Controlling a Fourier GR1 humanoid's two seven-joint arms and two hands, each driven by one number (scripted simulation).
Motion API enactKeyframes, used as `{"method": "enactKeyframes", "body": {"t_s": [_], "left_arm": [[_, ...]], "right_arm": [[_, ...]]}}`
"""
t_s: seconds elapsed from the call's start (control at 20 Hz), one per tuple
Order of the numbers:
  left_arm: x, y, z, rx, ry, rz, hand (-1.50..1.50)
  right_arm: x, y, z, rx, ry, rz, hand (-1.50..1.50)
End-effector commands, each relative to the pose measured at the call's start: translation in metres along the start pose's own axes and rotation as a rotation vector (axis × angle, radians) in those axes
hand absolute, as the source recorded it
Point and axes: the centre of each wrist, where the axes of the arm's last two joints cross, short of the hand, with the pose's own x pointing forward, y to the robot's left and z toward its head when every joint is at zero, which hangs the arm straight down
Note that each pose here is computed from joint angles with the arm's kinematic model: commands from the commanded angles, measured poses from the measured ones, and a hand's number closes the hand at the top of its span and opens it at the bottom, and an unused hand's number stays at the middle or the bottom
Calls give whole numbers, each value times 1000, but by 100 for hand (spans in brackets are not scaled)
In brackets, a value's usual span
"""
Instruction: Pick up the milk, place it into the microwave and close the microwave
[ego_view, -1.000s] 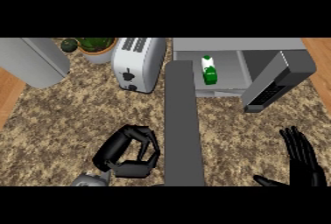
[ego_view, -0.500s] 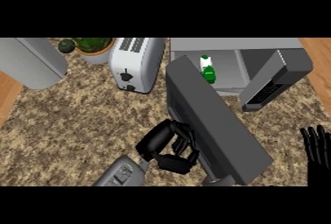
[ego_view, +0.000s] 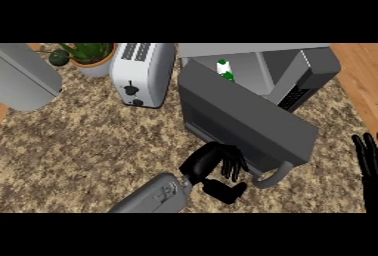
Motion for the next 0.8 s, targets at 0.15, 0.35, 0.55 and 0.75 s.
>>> {"method": "enactKeyframes", "body": {"t_s": [0.15,0.35,0.55,0.75], "left_arm": [[16,4,-18,83,-74,72,-150],[37,15,-31,117,-160,133,150],[55,30,-46,151,-204,144,150],[58,39,-54,195,-205,149,150]], "right_arm": [[17,7,-22,141,-43,-62,-150],[23,19,-41,200,-75,-95,-150],[33,23,-54,262,-93,-114,-150],[39,21,-64,286,-119,-120,-150]]}}
